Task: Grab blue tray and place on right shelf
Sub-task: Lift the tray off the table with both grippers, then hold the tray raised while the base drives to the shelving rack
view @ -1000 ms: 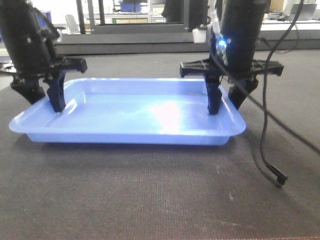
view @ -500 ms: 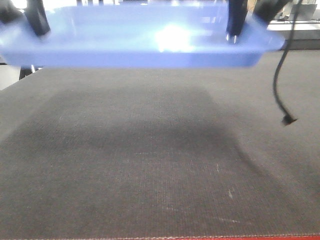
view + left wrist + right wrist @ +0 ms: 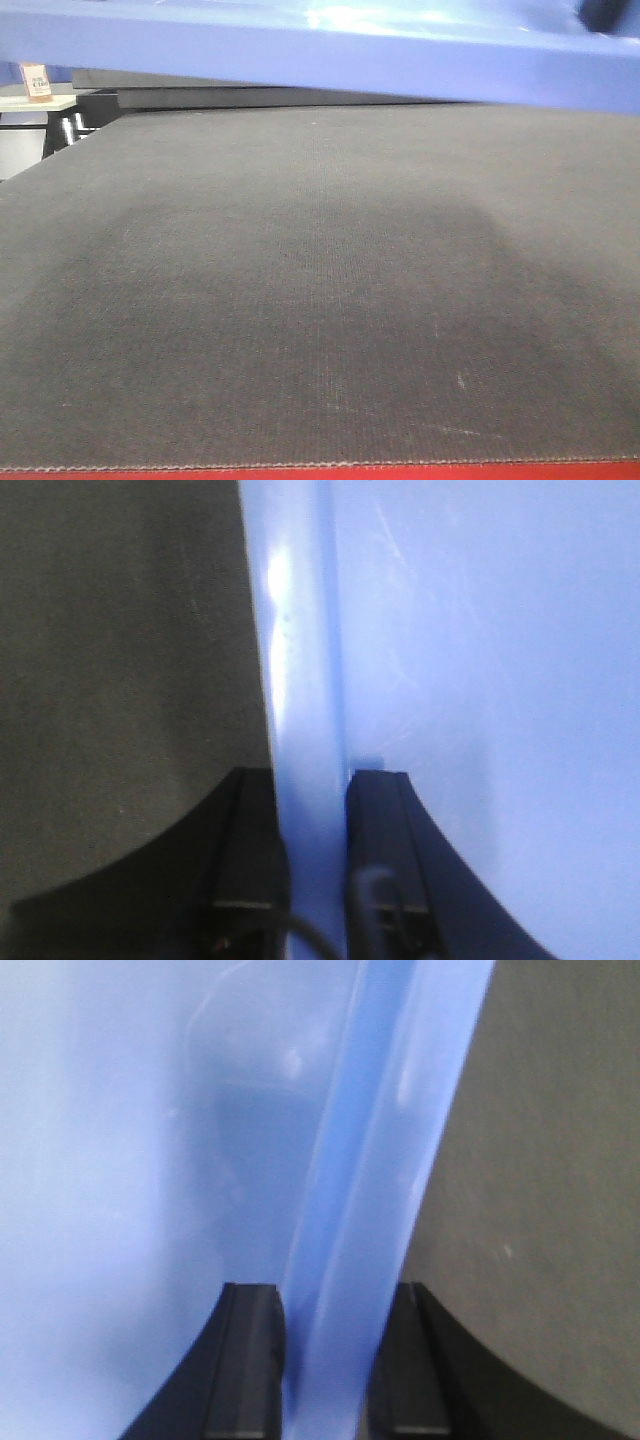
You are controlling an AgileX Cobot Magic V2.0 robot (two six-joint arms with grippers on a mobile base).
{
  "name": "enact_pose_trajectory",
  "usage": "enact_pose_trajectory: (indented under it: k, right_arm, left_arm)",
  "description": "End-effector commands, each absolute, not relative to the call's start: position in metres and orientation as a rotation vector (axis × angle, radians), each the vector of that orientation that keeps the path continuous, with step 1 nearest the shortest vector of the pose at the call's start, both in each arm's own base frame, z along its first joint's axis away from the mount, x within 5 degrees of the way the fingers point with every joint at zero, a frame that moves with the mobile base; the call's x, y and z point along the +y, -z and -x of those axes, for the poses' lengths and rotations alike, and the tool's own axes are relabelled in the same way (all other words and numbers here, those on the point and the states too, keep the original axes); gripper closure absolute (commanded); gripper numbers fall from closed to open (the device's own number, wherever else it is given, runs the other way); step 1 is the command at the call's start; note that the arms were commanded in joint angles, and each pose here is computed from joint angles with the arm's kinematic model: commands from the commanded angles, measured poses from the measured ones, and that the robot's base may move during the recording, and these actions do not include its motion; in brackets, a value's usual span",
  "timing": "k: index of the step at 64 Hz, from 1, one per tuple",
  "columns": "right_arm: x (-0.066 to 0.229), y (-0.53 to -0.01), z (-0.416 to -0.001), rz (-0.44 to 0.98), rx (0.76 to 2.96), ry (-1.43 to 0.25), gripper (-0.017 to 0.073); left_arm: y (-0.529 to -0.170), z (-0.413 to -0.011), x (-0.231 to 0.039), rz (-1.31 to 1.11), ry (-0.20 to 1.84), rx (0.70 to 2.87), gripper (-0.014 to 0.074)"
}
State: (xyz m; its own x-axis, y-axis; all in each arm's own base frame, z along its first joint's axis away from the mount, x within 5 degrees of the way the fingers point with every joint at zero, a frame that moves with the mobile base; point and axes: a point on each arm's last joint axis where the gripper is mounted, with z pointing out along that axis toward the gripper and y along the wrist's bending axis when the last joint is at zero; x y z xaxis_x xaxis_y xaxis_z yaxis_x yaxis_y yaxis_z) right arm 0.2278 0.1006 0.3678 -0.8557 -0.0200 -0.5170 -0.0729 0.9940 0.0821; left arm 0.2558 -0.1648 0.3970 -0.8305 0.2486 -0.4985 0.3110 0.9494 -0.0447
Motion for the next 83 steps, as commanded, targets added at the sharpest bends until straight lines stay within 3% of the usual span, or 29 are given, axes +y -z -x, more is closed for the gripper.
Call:
enact_pose_trajectory:
  k: [1,13,83]
  right_arm:
    - [0.092,-0.389,-0.215,0.115,2.477,-0.141,0.0503]
    - [0.086,-0.402,-0.203,0.108,2.414,-0.172,0.0503]
    - [0.085,-0.403,-0.201,0.107,2.405,-0.177,0.0503]
  left_arm:
    - [-0.408,-0.236,-0.164,-0.457,0.124,2.584,0.0634]
    - [-0.388,-0.233,-0.170,-0.460,0.112,2.636,0.0634]
    - [-0.388,-0.233,-0.170,-0.446,0.128,2.640,0.0642]
